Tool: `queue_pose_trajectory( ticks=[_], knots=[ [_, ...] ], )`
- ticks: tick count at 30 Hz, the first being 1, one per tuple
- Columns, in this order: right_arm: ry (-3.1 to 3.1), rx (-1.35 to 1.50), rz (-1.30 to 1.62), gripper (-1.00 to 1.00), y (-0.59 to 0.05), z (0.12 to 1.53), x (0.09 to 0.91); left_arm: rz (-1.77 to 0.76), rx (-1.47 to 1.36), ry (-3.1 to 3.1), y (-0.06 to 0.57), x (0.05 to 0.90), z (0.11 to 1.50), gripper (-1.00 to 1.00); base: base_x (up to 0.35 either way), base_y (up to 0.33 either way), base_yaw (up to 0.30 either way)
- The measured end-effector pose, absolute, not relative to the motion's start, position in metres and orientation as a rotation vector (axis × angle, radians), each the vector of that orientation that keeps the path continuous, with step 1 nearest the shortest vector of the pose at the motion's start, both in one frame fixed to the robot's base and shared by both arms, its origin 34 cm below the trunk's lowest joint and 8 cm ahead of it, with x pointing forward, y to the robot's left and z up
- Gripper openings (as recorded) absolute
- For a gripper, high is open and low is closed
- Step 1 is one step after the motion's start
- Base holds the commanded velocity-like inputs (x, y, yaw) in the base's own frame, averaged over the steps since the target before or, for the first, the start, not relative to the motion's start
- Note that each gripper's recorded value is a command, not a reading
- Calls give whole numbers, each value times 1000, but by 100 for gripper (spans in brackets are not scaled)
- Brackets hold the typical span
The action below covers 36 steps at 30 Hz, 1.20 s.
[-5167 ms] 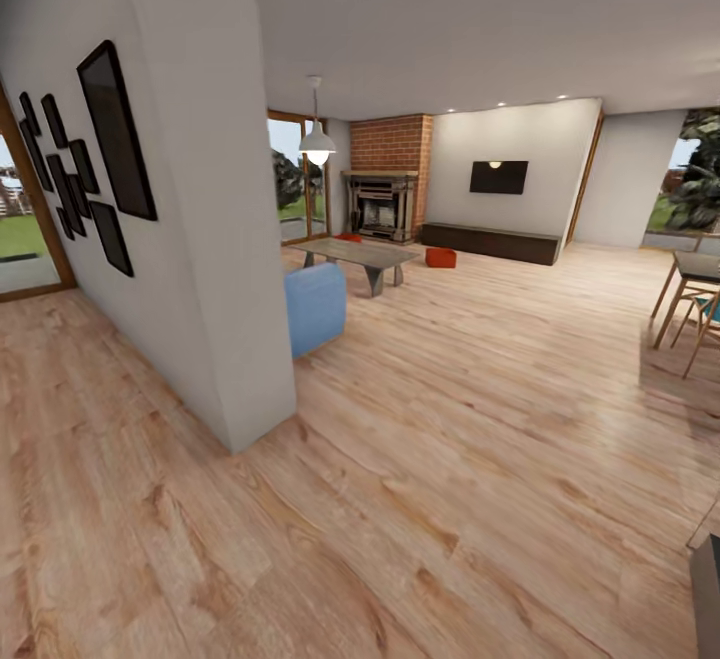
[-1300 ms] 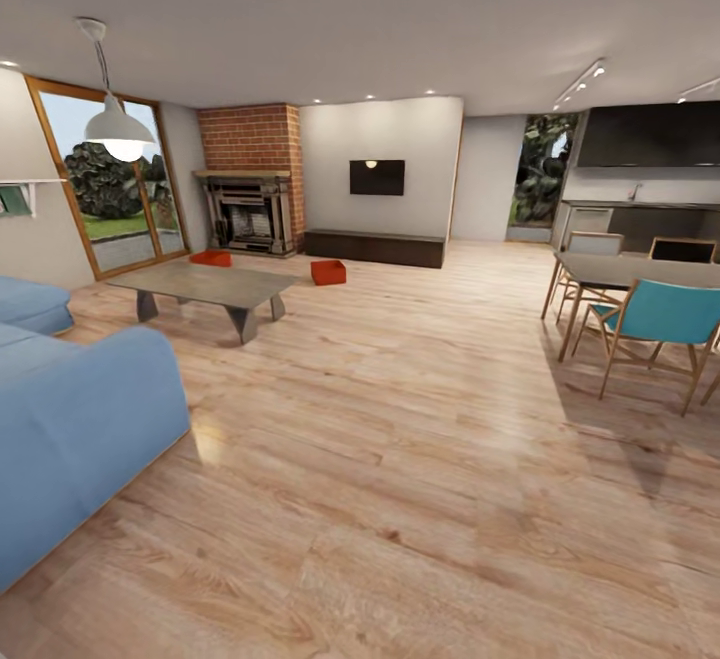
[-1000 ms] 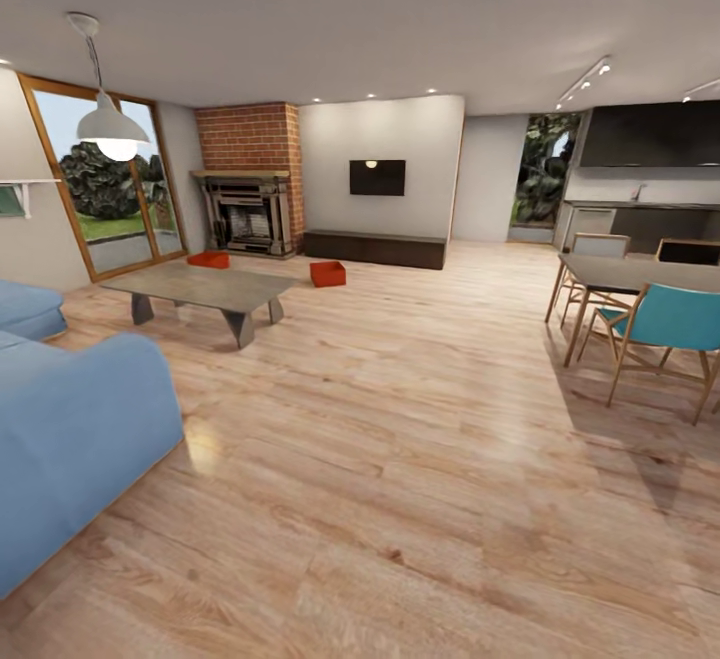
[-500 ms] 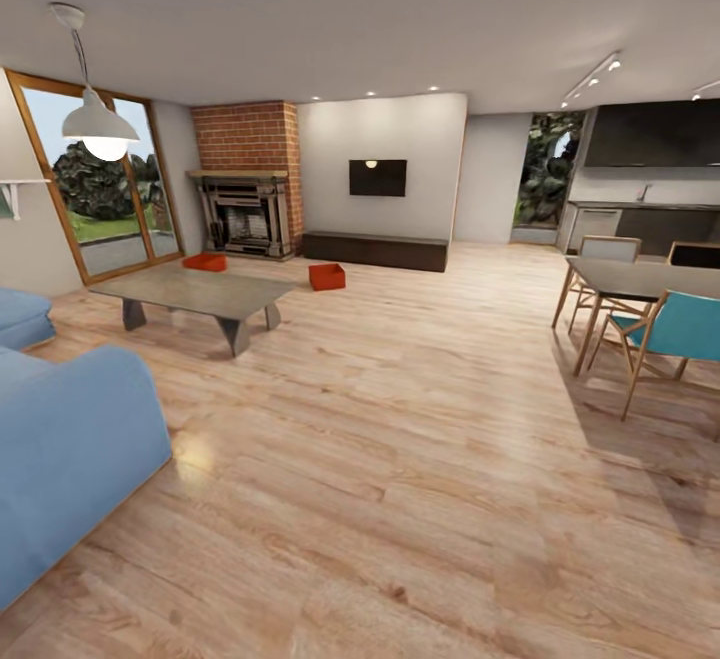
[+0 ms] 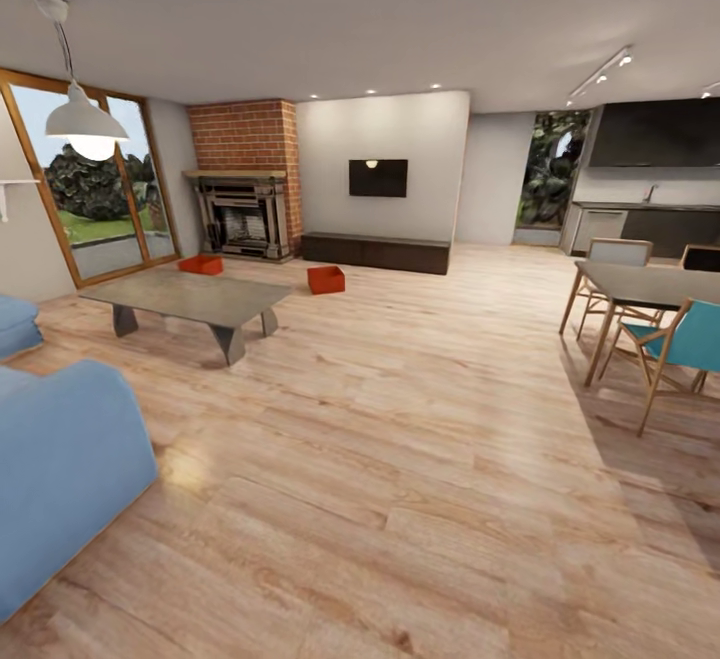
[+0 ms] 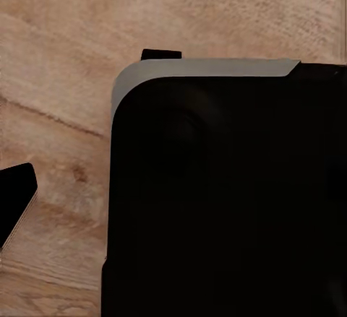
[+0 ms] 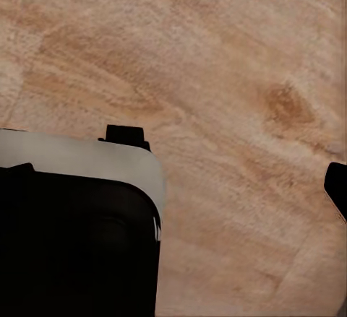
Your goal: Move the two storage containers from the living room to the garage. In the garage, place one container on the floor and stack the other container on top of it (either order is fine).
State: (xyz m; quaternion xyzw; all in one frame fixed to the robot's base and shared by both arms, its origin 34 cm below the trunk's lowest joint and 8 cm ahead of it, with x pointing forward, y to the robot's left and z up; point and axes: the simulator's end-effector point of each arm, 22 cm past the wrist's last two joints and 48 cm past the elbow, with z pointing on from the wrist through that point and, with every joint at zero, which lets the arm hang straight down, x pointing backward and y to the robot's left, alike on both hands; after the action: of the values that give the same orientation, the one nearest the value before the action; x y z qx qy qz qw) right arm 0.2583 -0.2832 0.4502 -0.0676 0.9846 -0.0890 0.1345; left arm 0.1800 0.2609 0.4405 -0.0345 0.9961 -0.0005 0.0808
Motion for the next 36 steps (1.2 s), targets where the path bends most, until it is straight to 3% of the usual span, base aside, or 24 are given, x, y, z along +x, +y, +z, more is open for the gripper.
queue_pose_trajectory(
  ticks=[36],
  knots=[
    [2874, -211, -180, 100, -272, 447, 254, -1, -103, 2978, 261, 180, 441, 100, 322, 0, 0]
  ],
)
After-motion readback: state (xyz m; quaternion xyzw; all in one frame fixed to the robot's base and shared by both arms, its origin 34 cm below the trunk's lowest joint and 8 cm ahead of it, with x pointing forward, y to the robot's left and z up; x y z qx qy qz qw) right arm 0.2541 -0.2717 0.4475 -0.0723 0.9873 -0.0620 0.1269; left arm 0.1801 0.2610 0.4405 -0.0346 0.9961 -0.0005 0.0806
